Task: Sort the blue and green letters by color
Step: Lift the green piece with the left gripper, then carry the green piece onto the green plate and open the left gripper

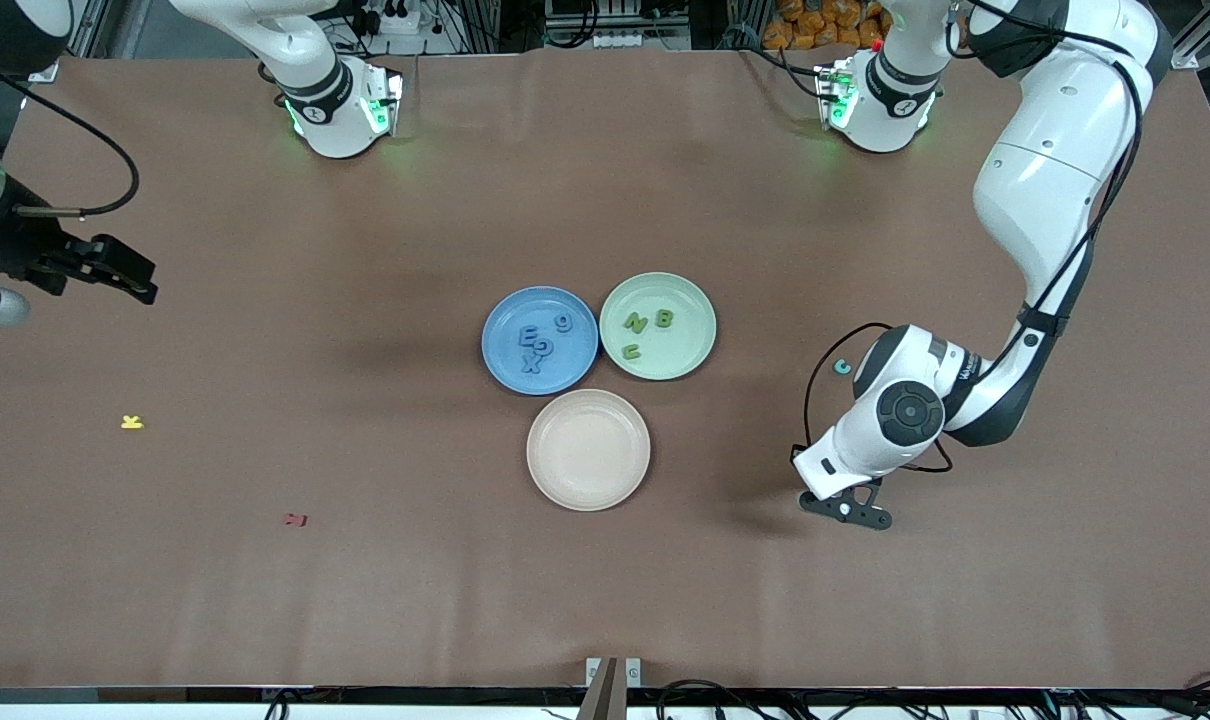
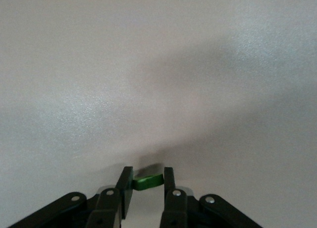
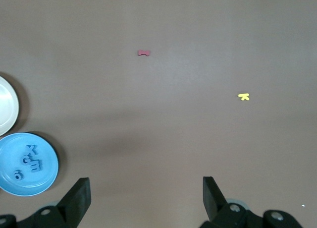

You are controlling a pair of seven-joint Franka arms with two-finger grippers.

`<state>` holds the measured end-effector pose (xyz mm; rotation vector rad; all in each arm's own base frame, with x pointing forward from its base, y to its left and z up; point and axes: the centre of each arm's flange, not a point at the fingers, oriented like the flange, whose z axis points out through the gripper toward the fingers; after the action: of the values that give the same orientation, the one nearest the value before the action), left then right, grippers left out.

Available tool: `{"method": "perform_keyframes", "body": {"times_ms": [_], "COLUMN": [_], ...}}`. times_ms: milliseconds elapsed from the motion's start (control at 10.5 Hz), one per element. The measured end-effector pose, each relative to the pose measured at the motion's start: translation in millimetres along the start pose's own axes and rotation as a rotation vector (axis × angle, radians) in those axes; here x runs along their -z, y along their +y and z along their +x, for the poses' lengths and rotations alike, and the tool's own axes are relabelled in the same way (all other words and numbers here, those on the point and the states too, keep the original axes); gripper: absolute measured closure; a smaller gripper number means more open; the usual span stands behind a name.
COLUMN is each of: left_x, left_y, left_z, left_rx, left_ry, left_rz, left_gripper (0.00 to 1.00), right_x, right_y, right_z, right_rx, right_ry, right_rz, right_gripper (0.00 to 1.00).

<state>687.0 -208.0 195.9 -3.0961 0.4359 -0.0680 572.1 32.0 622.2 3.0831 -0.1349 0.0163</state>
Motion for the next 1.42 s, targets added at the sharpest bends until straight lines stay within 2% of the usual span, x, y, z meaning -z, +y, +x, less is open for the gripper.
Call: {"method": "perform_keyframes", "body": {"times_ms": [664,1138,1423], "left_x": [13.1,35.1,37.0], "left_y": [5.4,47.5,106.2], "left_z": [6.1,8.1,-3.1], "left_rx": [-0.004,-0.007,0.067], "left_ry": [0.024,0.048,0.006], "left_rz": [-0.005,-0.045,-0.041], "left_gripper": [0.71,0.71,0.71], "right_x": [-0.4,-1.2,-2.7], "right_y": [6.3,13.8,12.7], "right_z": [0.9,1.5,0.6], "right_rx": [-0.020,-0.035,-0.025], "right_ry": [-0.007,-0.014,-0.023], "right_rz": [0.047,0.068,0.067], "right_gripper": [0.00,0.00,0.00]}}
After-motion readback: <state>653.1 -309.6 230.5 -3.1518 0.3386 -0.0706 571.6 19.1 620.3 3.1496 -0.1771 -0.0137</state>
